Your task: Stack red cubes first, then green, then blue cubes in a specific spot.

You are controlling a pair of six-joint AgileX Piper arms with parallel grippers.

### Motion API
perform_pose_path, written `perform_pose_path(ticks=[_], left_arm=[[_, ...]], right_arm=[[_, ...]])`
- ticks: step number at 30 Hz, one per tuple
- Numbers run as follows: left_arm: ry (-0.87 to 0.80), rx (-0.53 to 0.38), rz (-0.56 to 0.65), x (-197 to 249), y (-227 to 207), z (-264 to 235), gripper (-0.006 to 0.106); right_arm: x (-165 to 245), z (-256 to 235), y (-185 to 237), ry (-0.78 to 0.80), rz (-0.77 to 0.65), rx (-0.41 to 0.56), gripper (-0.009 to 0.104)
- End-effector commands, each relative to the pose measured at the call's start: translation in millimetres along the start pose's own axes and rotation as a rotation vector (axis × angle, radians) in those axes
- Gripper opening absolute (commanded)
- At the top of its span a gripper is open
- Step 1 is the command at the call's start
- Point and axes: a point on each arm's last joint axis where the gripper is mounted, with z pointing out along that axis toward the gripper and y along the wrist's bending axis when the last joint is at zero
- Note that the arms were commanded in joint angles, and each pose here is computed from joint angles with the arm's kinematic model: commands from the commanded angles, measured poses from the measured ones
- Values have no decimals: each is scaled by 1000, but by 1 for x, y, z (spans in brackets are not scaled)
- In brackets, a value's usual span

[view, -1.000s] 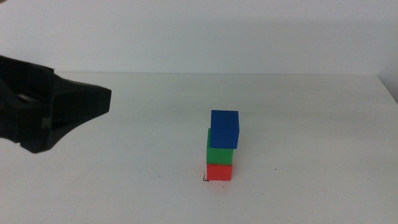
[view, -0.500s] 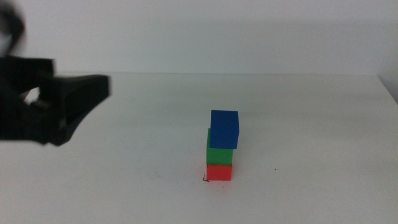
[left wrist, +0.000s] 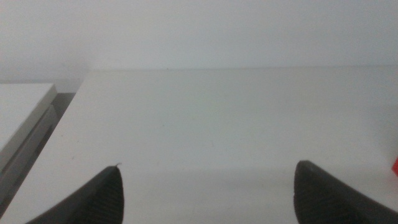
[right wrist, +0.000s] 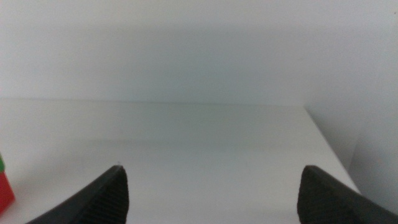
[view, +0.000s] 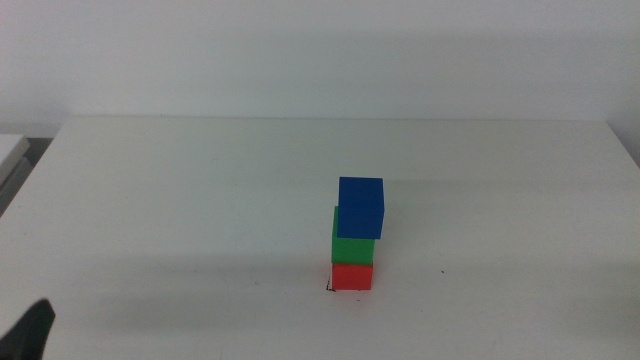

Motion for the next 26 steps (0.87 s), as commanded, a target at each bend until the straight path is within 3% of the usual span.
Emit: perform_pose_path(ticks=[1, 4, 26], left_arm=[[-42, 0, -19, 11, 1, 0, 94], [-24, 3, -32, 30, 1, 5, 94], [-59, 1, -19, 27, 2, 5, 94]], right_arm=[[16, 1, -1, 19, -21, 12, 93], [20, 1, 0, 47, -25, 11, 93], [16, 1, -1, 11, -48, 18, 93]])
